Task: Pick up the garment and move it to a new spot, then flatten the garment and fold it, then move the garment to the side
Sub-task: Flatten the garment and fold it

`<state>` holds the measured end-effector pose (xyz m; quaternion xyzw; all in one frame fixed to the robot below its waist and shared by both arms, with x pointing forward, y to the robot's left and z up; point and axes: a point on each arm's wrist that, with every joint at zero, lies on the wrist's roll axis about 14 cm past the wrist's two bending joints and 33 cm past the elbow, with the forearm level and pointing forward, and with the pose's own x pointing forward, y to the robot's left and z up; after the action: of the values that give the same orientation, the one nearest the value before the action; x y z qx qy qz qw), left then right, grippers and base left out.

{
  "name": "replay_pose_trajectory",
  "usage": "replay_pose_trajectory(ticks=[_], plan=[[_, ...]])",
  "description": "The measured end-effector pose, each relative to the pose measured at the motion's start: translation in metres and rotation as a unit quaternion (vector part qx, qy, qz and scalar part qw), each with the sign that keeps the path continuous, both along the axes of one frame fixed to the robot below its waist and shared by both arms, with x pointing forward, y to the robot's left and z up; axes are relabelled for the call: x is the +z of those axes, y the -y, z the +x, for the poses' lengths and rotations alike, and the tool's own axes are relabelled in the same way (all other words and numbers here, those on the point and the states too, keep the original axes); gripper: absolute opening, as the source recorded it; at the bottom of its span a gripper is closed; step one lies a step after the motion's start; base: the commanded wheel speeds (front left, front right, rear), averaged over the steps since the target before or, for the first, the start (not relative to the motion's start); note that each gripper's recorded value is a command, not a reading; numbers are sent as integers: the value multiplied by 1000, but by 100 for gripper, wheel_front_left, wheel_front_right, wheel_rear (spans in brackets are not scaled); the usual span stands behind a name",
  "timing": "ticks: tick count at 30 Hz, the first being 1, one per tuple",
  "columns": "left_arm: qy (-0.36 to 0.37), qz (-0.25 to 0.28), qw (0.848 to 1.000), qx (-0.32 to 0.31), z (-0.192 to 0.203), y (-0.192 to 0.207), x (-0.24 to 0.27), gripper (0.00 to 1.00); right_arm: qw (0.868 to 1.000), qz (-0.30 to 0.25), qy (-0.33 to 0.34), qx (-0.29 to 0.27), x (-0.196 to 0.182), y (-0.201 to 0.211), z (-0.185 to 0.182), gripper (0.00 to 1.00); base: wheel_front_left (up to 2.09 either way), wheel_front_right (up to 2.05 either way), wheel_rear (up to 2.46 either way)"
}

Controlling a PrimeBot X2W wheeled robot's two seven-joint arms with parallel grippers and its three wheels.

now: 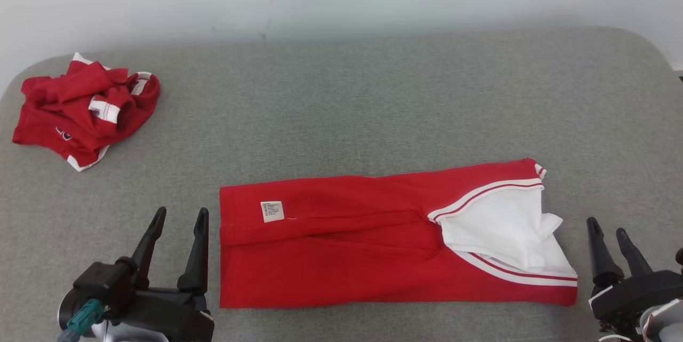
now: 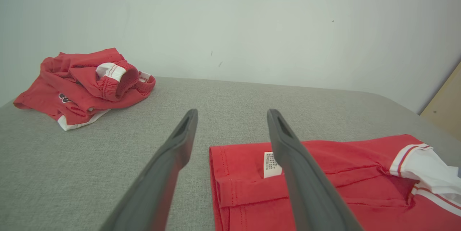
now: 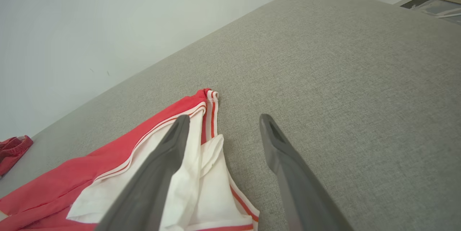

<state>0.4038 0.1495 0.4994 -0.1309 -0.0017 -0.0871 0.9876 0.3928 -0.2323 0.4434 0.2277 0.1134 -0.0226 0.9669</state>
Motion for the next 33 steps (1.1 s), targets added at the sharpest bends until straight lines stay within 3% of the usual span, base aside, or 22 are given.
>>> replay_pose_trajectory(ticks=[17, 23, 33], plan=[[3, 3, 1000, 26, -3, -20, 1, 100, 991, 41, -111, 63, -40, -42, 30, 100, 0, 0, 0], [1, 1, 1000, 30, -4, -22, 0, 100, 982, 42, -170, 64, -65, -42, 21, 100, 0, 0, 0], [2, 4, 999, 34, -6, -26, 1, 100, 978, 52, -189, 77, -66, -55, 29, 100, 0, 0, 0]])
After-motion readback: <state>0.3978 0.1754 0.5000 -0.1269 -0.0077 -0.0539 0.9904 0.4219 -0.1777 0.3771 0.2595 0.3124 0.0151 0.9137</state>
